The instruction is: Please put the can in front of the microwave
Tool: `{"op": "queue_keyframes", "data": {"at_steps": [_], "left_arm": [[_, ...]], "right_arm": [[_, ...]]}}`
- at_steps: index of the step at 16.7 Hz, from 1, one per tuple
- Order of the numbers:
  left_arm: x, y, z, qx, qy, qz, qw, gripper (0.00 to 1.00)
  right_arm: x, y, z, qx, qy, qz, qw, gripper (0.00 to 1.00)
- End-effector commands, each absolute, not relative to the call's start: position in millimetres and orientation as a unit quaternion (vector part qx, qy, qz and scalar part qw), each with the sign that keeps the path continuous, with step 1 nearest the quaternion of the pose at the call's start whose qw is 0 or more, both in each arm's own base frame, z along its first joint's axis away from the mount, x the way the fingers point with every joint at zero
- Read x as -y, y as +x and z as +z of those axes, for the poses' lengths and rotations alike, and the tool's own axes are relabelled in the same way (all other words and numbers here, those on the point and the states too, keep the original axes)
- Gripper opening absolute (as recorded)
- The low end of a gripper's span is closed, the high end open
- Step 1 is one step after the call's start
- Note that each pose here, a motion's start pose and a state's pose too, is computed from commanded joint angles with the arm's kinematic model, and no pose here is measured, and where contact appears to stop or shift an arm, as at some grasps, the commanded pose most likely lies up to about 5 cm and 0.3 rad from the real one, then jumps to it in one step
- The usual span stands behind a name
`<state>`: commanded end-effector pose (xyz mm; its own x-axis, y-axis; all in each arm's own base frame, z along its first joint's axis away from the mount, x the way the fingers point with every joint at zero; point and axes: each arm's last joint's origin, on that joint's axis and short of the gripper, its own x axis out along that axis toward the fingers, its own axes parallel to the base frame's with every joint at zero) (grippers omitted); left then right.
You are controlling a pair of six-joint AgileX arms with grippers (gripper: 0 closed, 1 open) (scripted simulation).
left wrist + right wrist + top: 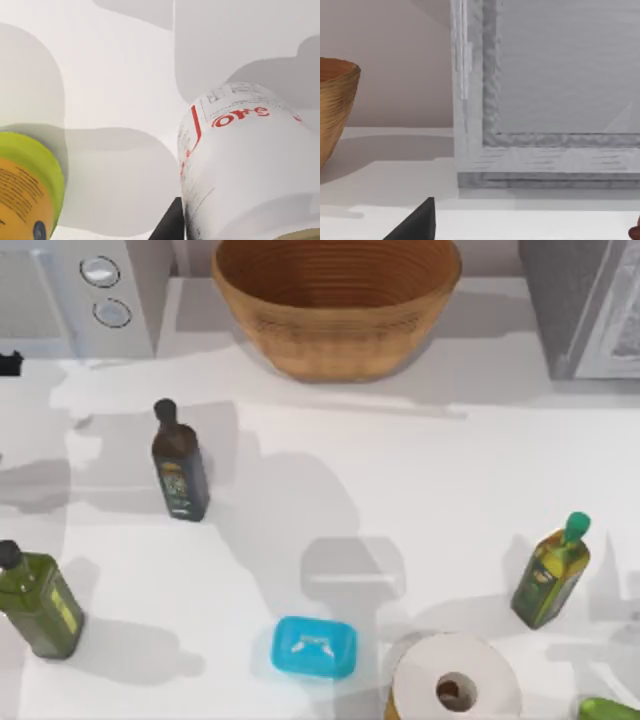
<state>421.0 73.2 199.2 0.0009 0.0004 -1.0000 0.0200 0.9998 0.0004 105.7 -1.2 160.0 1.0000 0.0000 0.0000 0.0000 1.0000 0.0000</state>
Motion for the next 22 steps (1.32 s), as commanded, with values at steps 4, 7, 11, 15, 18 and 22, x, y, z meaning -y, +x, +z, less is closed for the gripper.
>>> {"op": "queue_keyframes", "data": {"at_steps": [4,7,11,15,18,22], "left_arm": [[-73.2,421.0,199.2,-0.707,0.007,-0.007,0.707,0.98],[-73.2,421.0,199.2,-0.707,0.007,-0.007,0.707,1.00],[-73.2,421.0,199.2,-0.707,0.007,-0.007,0.707,1.00],[-72.8,421.7,201.8,-0.708,0.007,-0.008,0.706,1.00],[-73.2,422.3,221.8,-0.708,0.007,-0.008,0.706,1.00],[-72.7,421.0,239.2,-0.707,0.008,-0.007,0.707,1.00]], "right_arm": [[1.2,105.7,160.0,0.000,0.000,0.000,1.000,1.00],[1.2,105.7,160.0,0.000,0.000,0.000,1.000,1.00],[1.2,105.7,160.0,0.000,0.000,0.000,1.000,1.00],[1.2,105.7,160.0,0.000,0.000,0.000,1.000,1.00],[1.2,105.7,160.0,0.000,0.000,0.000,1.000,1.00],[1.2,105.7,160.0,0.000,0.000,0.000,1.000,1.00]]}}
